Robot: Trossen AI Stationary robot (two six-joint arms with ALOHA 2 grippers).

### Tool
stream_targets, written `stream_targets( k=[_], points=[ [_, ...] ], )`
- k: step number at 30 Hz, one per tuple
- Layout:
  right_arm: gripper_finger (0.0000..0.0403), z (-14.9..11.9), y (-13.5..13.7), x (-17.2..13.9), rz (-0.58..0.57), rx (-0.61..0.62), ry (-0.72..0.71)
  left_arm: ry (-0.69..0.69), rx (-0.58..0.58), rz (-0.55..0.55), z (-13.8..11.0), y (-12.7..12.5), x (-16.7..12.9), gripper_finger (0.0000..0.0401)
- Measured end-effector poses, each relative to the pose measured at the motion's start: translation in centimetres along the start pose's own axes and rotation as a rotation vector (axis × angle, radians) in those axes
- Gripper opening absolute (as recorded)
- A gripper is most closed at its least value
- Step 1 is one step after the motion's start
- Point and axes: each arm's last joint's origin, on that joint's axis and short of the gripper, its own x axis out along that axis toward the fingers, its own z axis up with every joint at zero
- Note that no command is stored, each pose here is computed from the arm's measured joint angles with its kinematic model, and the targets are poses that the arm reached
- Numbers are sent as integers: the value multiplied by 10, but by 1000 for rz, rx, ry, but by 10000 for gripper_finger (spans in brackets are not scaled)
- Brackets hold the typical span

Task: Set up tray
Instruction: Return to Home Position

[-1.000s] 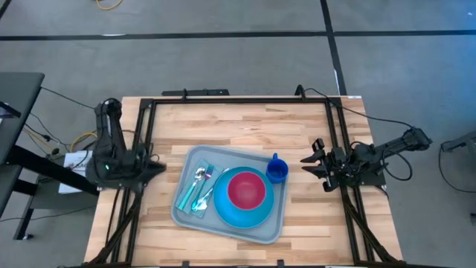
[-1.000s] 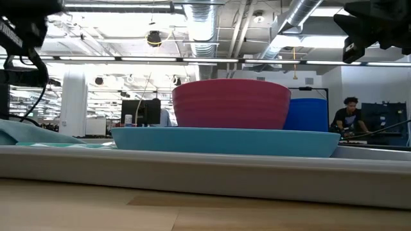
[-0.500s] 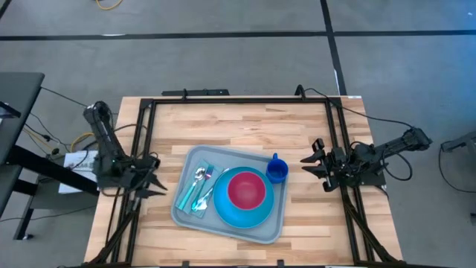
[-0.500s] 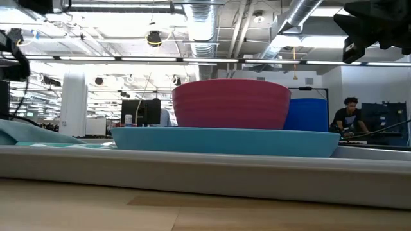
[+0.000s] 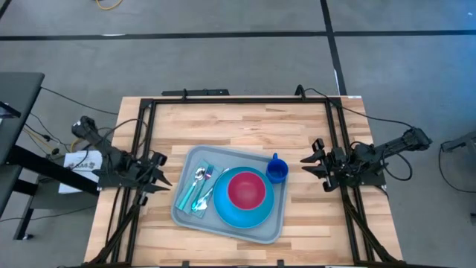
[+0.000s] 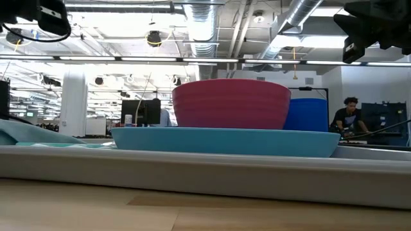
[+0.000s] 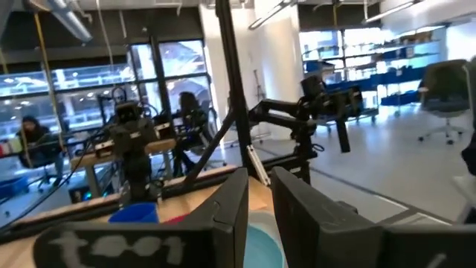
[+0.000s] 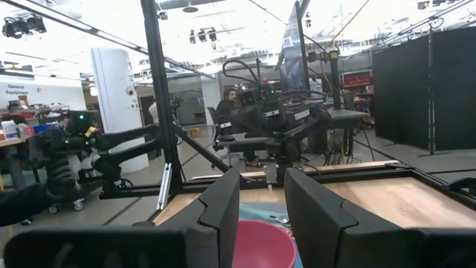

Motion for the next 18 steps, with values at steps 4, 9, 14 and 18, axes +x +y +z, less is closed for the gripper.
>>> stream_targets(
  k=[4,9,14,18],
  points=[
    [102,0,0,0,0,0,0,36,21,18,-5,6,-4,51],
    [102,0,0,0,0,0,1,28,44,79,-5,15,-6,51],
    [102,-1,0,0,0,-1,5,44,44,124,-13,22,-5,51],
    [102,-2,0,0,0,-4,21,47,19,46,-17,25,-5,51]
  ],
)
